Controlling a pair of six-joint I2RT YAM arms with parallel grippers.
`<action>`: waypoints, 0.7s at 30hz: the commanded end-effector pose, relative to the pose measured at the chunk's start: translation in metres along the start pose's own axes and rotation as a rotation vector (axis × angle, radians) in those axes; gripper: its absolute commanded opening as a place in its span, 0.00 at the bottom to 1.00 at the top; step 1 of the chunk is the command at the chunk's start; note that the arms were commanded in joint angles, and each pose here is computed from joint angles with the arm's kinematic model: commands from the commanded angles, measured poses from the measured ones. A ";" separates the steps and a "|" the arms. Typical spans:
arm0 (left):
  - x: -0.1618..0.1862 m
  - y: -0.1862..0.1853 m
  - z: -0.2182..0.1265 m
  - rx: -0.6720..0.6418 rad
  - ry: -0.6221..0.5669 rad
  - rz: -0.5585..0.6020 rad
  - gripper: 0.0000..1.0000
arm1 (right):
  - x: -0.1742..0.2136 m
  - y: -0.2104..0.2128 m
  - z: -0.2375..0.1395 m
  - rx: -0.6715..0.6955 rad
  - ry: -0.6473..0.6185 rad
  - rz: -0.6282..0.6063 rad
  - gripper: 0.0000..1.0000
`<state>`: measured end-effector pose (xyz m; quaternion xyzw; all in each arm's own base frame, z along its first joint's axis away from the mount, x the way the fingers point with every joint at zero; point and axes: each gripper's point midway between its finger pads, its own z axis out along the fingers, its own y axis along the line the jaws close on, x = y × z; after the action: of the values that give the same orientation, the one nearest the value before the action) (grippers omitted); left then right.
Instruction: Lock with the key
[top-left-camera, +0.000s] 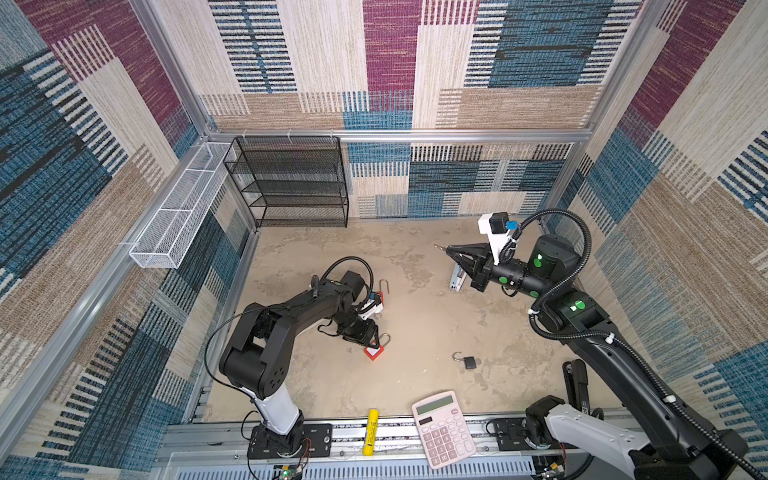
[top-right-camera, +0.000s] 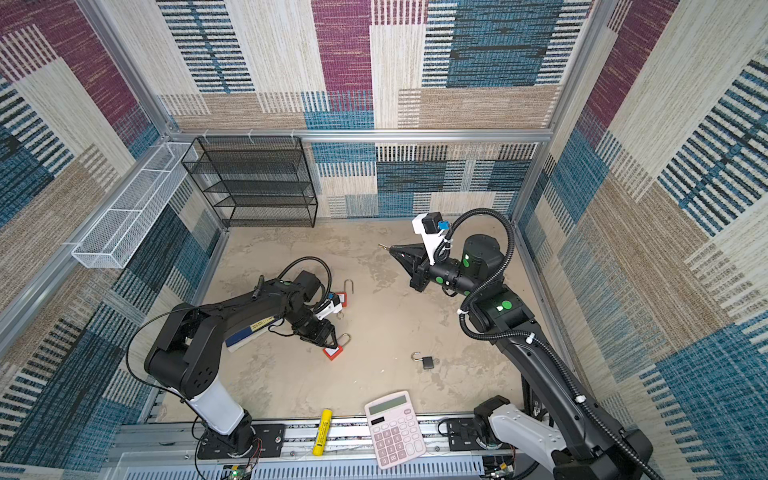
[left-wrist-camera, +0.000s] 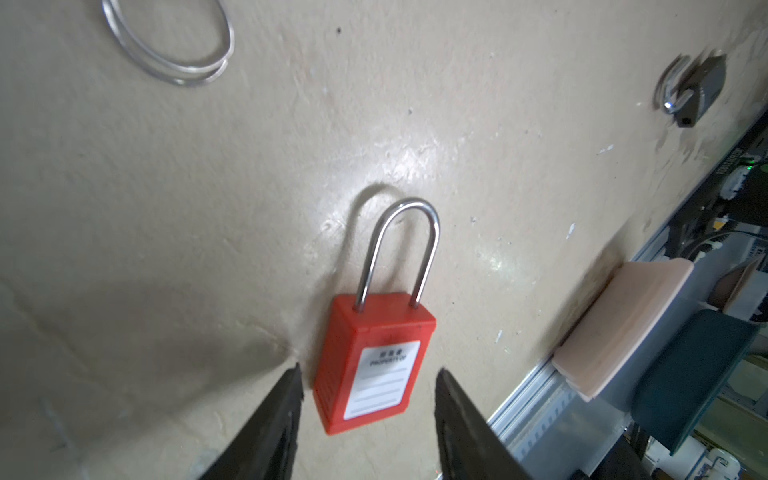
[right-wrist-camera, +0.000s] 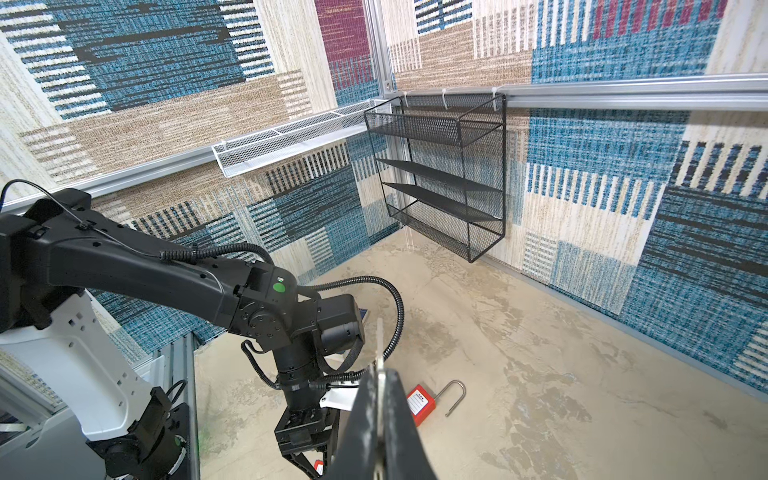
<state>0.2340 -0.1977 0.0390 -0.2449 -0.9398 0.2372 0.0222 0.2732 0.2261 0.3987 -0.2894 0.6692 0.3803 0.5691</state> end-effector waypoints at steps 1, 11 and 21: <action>0.001 -0.005 -0.001 0.025 -0.014 -0.019 0.56 | -0.004 0.002 0.000 -0.010 -0.015 -0.012 0.00; 0.010 -0.018 0.000 0.080 -0.017 -0.037 0.60 | -0.004 0.002 0.001 -0.016 -0.015 -0.008 0.00; 0.014 -0.025 0.003 0.093 -0.034 -0.065 0.62 | -0.005 0.002 0.003 -0.018 -0.016 -0.009 0.00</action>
<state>0.2105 -0.2082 0.0450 -0.2253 -0.9343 0.2751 0.0258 0.2747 0.2279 0.3957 -0.2910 0.6714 0.3826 0.5641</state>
